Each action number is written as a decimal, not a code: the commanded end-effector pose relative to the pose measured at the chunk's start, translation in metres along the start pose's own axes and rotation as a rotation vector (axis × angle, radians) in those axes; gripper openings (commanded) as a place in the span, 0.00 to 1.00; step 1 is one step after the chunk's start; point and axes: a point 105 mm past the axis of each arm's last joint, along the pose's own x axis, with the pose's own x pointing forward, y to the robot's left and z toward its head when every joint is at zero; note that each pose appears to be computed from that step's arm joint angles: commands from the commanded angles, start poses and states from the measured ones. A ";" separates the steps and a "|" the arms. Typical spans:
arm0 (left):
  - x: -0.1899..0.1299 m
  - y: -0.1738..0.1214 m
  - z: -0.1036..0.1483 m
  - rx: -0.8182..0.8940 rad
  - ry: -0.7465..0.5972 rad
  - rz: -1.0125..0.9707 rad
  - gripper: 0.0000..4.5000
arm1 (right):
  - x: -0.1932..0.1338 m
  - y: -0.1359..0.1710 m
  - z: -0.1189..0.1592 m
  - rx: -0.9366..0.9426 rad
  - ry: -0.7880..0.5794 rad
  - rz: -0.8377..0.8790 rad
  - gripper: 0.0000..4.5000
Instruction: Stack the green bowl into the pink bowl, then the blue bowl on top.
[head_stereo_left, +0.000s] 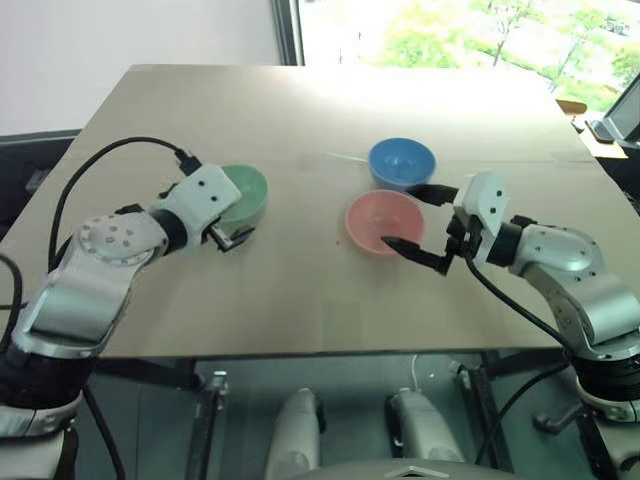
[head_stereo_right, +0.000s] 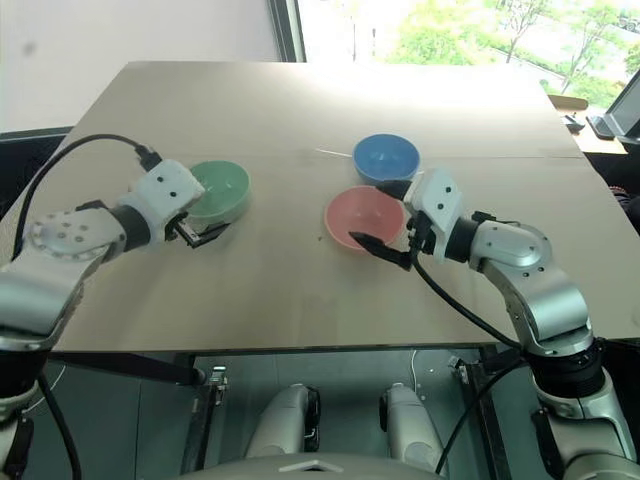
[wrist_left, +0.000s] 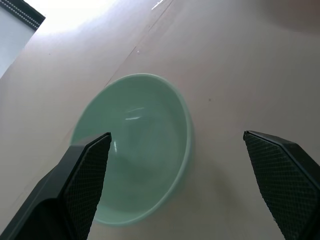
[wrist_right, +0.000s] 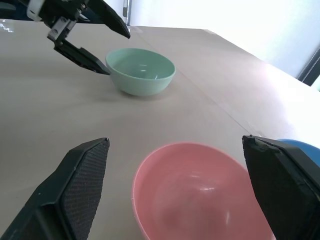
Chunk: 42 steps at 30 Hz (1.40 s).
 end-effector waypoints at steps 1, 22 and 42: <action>0.004 0.004 0.000 0.063 0.043 0.000 1.00 | -0.004 -0.005 0.014 -0.051 -0.048 -0.022 1.00; 0.026 0.003 0.019 0.210 -0.023 -0.136 0.01 | -0.007 -0.003 0.016 -0.081 -0.080 -0.021 1.00; 0.025 -0.061 0.145 0.667 -0.696 -0.737 0.01 | -0.131 0.008 -0.023 0.031 0.199 -0.324 1.00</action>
